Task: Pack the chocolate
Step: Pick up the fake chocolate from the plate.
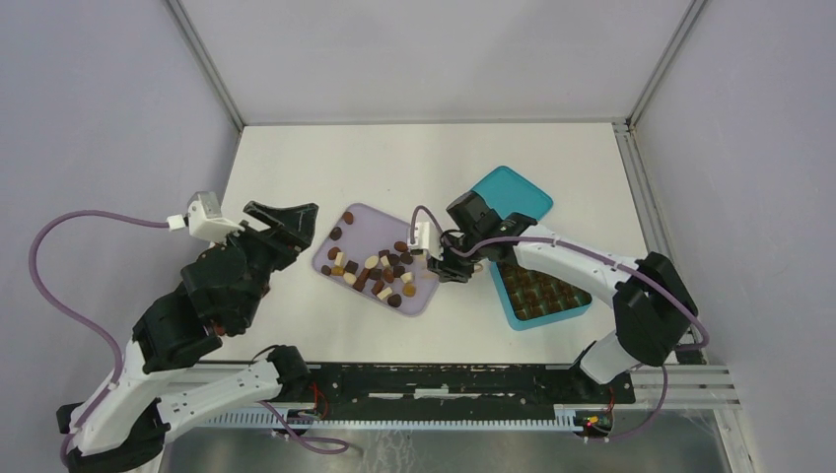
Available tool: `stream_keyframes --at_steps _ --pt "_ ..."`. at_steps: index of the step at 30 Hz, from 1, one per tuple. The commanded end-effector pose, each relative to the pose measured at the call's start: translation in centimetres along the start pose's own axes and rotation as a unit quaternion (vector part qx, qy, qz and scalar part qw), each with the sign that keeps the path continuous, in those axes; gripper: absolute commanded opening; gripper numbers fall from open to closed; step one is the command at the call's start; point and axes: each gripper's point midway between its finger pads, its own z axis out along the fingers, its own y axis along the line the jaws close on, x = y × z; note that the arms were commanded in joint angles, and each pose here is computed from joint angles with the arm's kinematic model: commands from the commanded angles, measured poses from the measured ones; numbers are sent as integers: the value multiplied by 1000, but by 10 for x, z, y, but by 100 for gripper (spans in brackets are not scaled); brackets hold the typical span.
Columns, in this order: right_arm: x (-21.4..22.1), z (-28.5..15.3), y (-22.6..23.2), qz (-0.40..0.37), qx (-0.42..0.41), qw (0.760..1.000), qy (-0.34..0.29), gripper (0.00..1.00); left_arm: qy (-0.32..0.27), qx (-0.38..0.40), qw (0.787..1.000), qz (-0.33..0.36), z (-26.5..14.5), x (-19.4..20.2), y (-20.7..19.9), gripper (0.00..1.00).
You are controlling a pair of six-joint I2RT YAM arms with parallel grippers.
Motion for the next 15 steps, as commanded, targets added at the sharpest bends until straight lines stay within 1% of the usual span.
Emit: stream_keyframes --at_steps 1,4,15 --pt "-8 11 -10 -35 18 999 34 39 -11 -19 1000 22 -2 -4 14 79" --pt "-6 23 -6 -46 11 997 57 39 -7 -18 1000 20 -2 0 16 79" --pt "10 47 4 -61 2 991 121 40 -16 -27 999 9 -3 1 27 79"
